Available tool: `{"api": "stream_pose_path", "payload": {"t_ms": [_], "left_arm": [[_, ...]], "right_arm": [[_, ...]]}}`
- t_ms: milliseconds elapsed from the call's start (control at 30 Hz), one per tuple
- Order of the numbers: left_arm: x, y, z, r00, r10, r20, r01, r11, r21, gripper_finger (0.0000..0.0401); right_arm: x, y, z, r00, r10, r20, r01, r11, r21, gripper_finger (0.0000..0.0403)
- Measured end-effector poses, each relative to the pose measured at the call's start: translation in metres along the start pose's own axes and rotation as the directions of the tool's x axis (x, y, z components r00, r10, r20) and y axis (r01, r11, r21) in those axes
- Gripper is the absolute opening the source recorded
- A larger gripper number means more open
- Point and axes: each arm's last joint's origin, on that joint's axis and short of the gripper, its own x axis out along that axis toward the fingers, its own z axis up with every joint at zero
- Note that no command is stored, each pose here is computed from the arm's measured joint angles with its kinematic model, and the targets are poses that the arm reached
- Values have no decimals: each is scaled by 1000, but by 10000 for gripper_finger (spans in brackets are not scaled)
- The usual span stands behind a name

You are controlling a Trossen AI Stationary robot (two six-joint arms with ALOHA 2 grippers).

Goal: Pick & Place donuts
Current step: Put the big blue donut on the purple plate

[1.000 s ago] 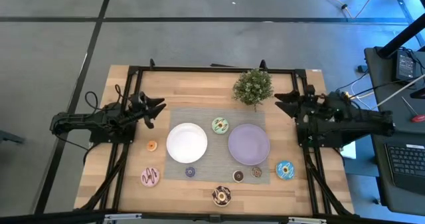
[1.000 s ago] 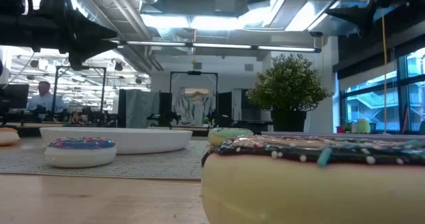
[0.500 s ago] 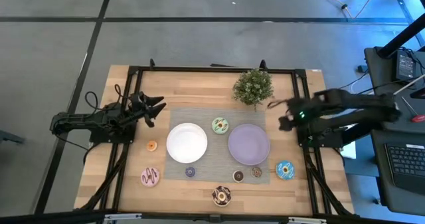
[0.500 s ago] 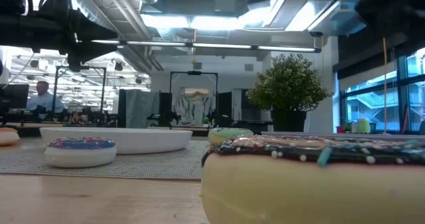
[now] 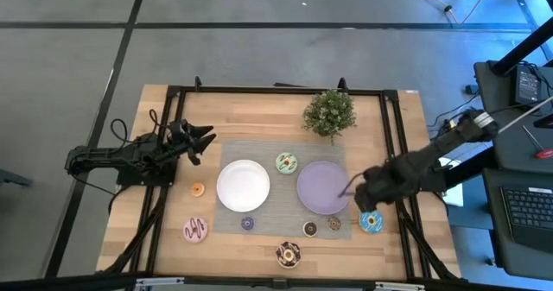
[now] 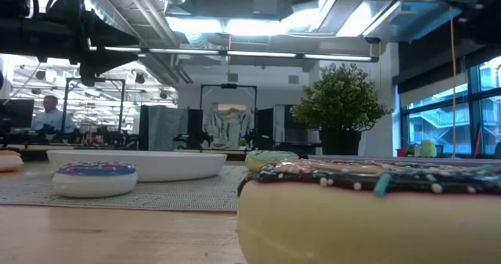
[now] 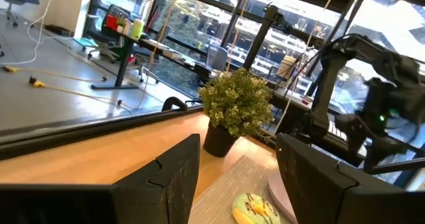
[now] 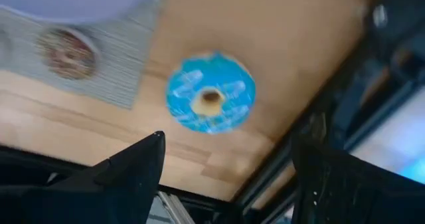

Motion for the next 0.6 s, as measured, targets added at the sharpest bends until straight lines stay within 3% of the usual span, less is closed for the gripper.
{"api": "stream_pose_path", "payload": {"t_ms": [300, 500, 600], "left_arm": [[0, 1, 0, 999, 30, 11, -29, 1000, -1, 190], [0, 1, 0, 999, 30, 12, -30, 1000, -2, 191], [0, 1, 0, 999, 30, 11, -30, 999, -13, 188]], "right_arm": [[27, -5, -36, 997, 19, 79, -32, 986, 163, 322], [57, -16, -41, 991, 50, 126, -74, 977, 198, 322], [67, -21, -38, 986, 17, 164, -53, 976, 212, 322]]}}
